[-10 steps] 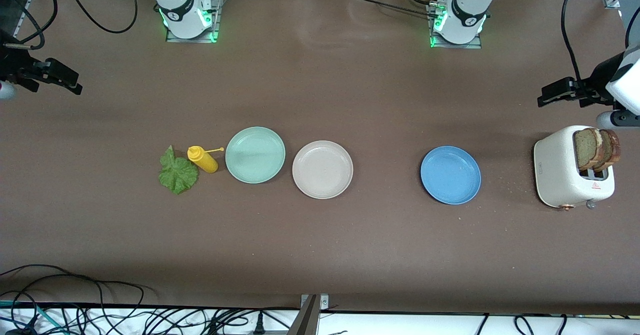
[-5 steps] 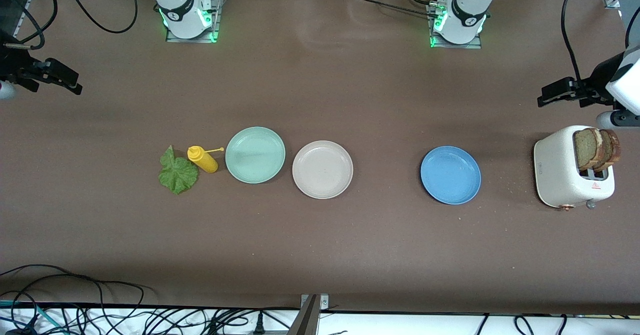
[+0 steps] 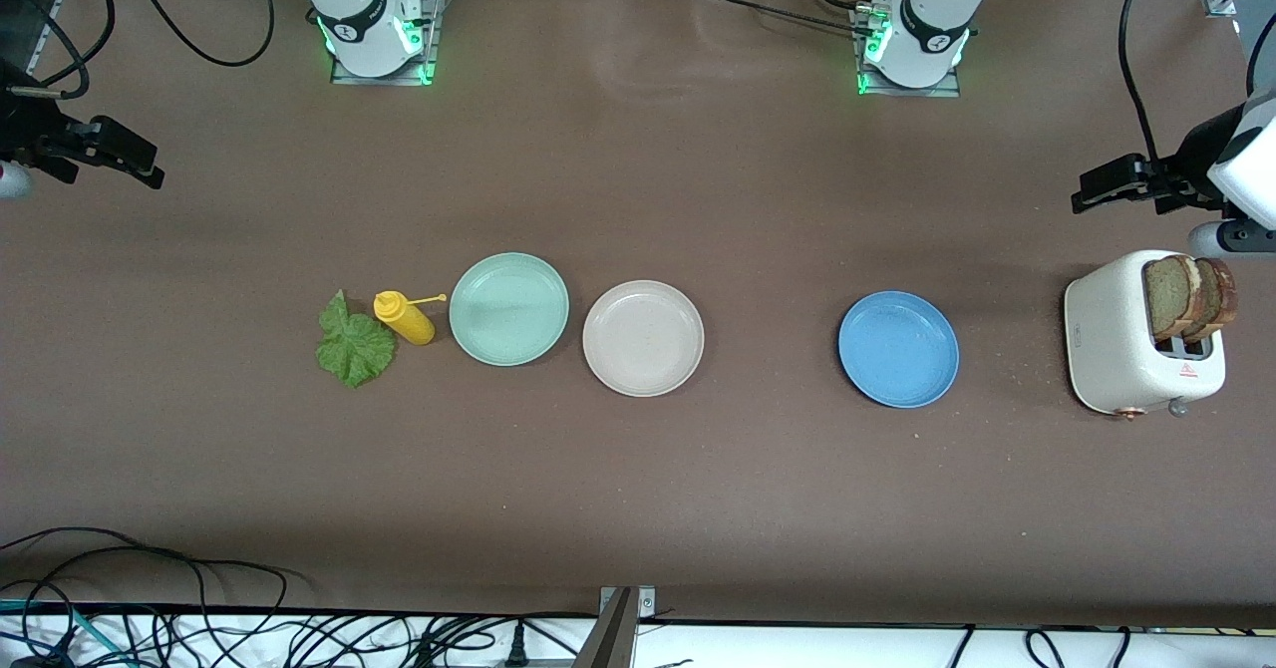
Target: Make sandwich on beige plate with both arms
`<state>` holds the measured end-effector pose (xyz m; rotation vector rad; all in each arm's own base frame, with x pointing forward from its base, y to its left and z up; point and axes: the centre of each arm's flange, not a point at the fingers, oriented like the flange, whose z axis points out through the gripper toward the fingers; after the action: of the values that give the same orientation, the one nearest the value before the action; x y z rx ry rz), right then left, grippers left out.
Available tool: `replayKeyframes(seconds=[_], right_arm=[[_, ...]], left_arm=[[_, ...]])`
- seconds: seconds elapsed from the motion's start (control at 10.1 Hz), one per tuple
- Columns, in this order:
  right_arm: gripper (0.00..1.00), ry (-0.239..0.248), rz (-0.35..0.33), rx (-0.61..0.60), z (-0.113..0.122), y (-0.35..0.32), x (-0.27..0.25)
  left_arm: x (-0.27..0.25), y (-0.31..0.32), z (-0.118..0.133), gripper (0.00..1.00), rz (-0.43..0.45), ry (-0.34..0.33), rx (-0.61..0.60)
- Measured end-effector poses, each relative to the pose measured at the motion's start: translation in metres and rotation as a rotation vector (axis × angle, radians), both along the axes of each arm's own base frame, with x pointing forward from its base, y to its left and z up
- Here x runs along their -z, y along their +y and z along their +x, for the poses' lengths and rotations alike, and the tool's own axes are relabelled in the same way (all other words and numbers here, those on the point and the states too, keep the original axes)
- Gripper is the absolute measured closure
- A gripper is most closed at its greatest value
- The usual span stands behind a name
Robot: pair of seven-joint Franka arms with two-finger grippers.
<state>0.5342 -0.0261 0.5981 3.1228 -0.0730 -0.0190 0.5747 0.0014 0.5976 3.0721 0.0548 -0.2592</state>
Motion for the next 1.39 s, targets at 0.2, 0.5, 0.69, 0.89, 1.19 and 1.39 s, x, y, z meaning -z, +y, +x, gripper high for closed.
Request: replayKeyframes(seconds=[0.2, 0.5, 0.69, 0.89, 1.19, 1.39], right_arm=[[0.0, 0.0, 0.0, 0.0, 0.0, 0.0, 0.0], [0.0, -0.001, 0.0, 0.0, 0.0, 0.0, -0.0003], [0.0, -0.001, 0.0, 0.0, 0.0, 0.0, -0.0003], [0.0, -0.001, 0.0, 0.0, 0.0, 0.0, -0.0004], [0.0, -0.001, 0.0, 0.0, 0.0, 0.0, -0.0004], [0.0, -0.001, 0.0, 0.0, 0.0001, 0.0, -0.0005]], left_arm=[[0.0, 0.0, 0.0, 0.0, 0.0, 0.0, 0.0], [0.0, 0.0, 0.0, 0.0, 0.0, 0.0, 0.0], [0.0, 0.0, 0.0, 0.0, 0.0, 0.0, 0.0], [-0.0005, 0.0001, 0.0014, 0.0, 0.0, -0.011, -0.001], [-0.0002, -0.0015, 0.0029, 0.0, 0.0, -0.018, 0.002], [-0.0003, -0.0016, 0.0031, 0.0, 0.0, -0.019, 0.002]])
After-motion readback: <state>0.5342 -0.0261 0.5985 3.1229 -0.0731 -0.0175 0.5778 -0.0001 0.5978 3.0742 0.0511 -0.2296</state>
